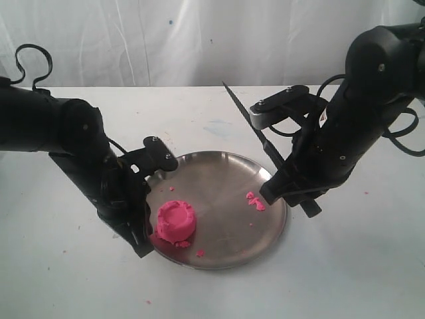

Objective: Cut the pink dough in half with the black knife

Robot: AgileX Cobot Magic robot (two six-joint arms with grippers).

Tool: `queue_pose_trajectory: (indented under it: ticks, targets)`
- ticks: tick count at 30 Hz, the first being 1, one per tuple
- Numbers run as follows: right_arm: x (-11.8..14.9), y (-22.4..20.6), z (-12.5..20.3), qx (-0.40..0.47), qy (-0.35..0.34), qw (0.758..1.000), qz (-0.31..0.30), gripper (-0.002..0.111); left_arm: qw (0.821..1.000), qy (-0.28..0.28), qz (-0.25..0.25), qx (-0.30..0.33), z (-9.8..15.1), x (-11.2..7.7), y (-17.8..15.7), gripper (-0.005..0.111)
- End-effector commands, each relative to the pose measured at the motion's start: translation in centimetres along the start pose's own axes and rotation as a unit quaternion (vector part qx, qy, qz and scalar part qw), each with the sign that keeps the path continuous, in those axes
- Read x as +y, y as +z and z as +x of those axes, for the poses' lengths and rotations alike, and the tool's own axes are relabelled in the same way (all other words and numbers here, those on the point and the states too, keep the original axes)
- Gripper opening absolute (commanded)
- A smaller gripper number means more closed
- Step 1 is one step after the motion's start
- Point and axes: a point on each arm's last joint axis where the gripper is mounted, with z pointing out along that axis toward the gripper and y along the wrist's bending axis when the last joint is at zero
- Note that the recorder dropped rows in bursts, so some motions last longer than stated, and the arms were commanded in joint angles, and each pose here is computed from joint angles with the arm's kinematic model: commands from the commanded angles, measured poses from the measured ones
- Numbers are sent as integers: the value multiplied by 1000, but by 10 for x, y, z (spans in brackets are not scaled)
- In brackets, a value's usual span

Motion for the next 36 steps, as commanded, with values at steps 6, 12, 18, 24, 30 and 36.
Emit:
queue_pose_trajectory:
  ticks: [6, 12, 18, 24, 30, 36]
  targets:
    - [-1, -1, 0, -7, 4, 1000, 1, 0, 1000, -12, 3, -12, -1, 3, 17, 0]
    - [-1, -1, 0, -8, 6, 1000, -1, 0, 999, -19, -17, -38, -6, 7, 19, 0]
    - [-1, -1, 0, -7, 7, 1000, -1, 0, 994, -60, -27, -82, -13, 10, 21, 0]
    - [-1, -1, 0, -7, 7, 1000, -1, 0, 993, -70, -30, -89, -15, 12, 28, 0]
    - [-1, -1, 0, -6, 4, 1000, 2, 0, 992, -37, -47, -114, -19, 12, 13, 0]
    - [-1, -1, 0, -6, 4, 1000, 3, 0, 983, -20, -69, -168, -26, 4, -38, 0]
